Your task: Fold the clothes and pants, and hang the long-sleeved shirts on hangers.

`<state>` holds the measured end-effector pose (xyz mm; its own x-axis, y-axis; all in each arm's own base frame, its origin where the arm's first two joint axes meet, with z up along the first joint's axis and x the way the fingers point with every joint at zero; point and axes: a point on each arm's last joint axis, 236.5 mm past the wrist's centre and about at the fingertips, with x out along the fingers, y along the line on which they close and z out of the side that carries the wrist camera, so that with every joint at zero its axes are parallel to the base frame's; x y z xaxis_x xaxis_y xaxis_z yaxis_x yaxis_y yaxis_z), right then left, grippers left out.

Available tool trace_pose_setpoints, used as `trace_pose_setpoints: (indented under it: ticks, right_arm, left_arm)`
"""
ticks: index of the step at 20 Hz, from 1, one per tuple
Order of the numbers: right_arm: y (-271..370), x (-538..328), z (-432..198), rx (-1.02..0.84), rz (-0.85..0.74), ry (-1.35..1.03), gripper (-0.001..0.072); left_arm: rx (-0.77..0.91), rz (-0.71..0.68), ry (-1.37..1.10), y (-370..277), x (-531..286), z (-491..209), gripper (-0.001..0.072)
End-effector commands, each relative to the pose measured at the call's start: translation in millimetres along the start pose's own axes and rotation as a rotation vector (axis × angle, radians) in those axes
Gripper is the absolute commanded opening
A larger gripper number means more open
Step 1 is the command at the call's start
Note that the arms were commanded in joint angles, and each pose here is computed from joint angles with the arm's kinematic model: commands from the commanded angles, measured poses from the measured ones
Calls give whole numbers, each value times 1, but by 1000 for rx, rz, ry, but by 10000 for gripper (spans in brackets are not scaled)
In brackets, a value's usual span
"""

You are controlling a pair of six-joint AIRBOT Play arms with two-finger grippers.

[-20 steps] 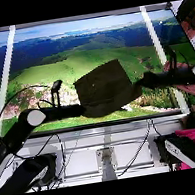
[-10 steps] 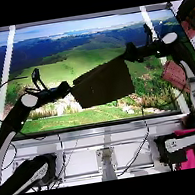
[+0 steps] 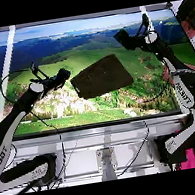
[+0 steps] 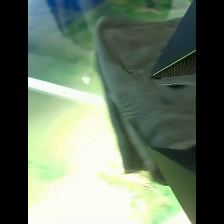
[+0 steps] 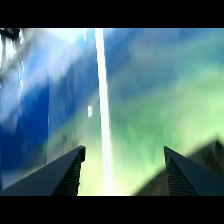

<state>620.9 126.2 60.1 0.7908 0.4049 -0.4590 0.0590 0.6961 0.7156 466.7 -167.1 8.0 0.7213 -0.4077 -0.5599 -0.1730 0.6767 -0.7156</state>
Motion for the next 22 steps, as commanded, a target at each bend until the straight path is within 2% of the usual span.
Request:
trace_pose_setpoints:
  ticks: [1,3,4,6,8,10,13,22]
  right_arm:
    - [-3,-12,38,-24,-2,-58,538]
    - [-24,-33,27,-58,-35,113,534]
    - [-44,-48,16,-91,-80,219,489]
    - [-96,-89,-15,-147,-184,462,475]
    - [-125,-119,-47,-84,-181,670,478]
    - [-134,-136,-83,-41,-102,861,481]
    - [-140,-118,-99,-8,-50,896,605]
    - [-149,-81,-167,33,-4,1055,614]
  left_arm:
    - [57,-37,-95,-20,-8,35,480]
    - [195,-106,-153,-57,-39,53,480]
    - [284,-143,-169,-76,-58,56,480]
    - [444,-234,-176,-116,-103,50,480]
    - [537,-332,-142,-147,-149,29,480]
    - [589,-407,-132,-169,-191,14,480]
    - [627,-469,-203,-189,-236,13,481]
    - [631,-491,-227,-196,-251,13,480]
